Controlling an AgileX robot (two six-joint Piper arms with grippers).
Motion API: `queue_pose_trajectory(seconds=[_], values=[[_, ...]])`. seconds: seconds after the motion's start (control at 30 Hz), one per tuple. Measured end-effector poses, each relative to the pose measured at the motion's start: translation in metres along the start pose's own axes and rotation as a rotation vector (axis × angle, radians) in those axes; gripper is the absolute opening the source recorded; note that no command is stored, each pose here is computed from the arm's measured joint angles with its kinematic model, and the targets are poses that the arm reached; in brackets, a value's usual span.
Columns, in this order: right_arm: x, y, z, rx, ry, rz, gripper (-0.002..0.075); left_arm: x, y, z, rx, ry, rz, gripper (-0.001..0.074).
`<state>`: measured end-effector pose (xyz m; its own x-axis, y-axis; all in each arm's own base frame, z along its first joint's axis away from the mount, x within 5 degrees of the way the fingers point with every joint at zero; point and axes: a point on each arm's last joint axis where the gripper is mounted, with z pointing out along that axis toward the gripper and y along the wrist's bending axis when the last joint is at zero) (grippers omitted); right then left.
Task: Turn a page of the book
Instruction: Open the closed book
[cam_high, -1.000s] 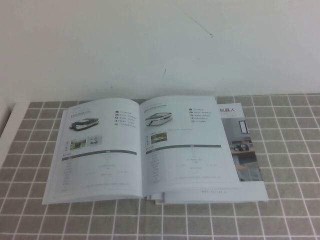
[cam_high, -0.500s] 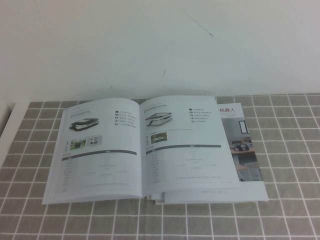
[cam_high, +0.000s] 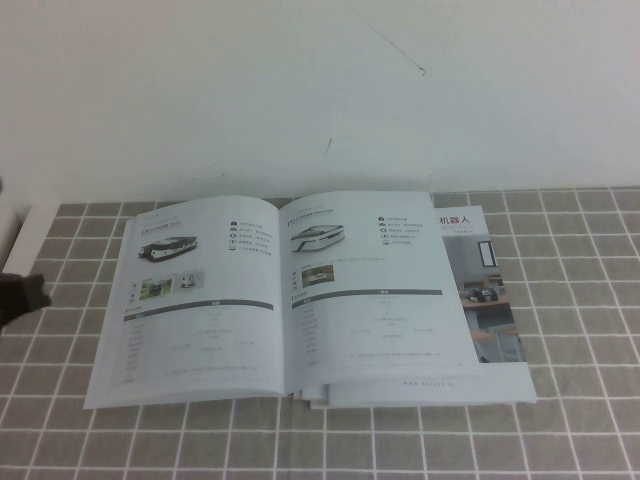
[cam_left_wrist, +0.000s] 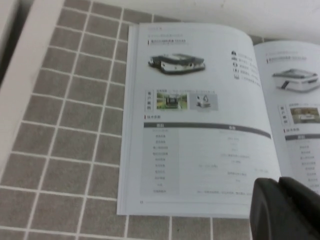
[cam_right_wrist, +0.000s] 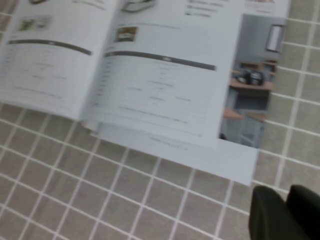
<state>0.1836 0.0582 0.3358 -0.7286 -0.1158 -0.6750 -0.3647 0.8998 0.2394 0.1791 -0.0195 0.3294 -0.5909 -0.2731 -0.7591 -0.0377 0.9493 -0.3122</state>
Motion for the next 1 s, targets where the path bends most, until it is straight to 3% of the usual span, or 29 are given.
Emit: queue_pose_trajectory(seconds=[0.17,0.3,0.47,0.63,0.77,1.0], values=[[-0.003,0.008,0.007,-0.109,-0.010,-0.089,0.0073,0.008,-0.002,0.047,0.063,0.185,0.035,-0.0004],[-0.005,0.003,0.024,-0.125,0.039,-0.120,0.0073,0.014,-0.008,0.086,0.169,0.354,0.103,-0.0004],[-0.009,-0.008,0.056,-0.131,0.091,-0.099,0.0084,0.009,-0.013,0.117,0.253,0.423,0.140,-0.0004],[-0.013,-0.013,0.091,-0.210,0.091,-0.047,0.0167,0.014,-0.008,0.143,0.240,0.460,0.118,-0.0004],[-0.015,-0.017,0.119,-0.272,0.077,0.008,0.0282,0.022,-0.003,0.160,0.221,0.503,0.102,-0.0004],[-0.021,-0.027,0.160,-0.335,0.011,0.054,0.0321,0.038,0.003,0.191,0.245,0.530,0.074,-0.0004]])
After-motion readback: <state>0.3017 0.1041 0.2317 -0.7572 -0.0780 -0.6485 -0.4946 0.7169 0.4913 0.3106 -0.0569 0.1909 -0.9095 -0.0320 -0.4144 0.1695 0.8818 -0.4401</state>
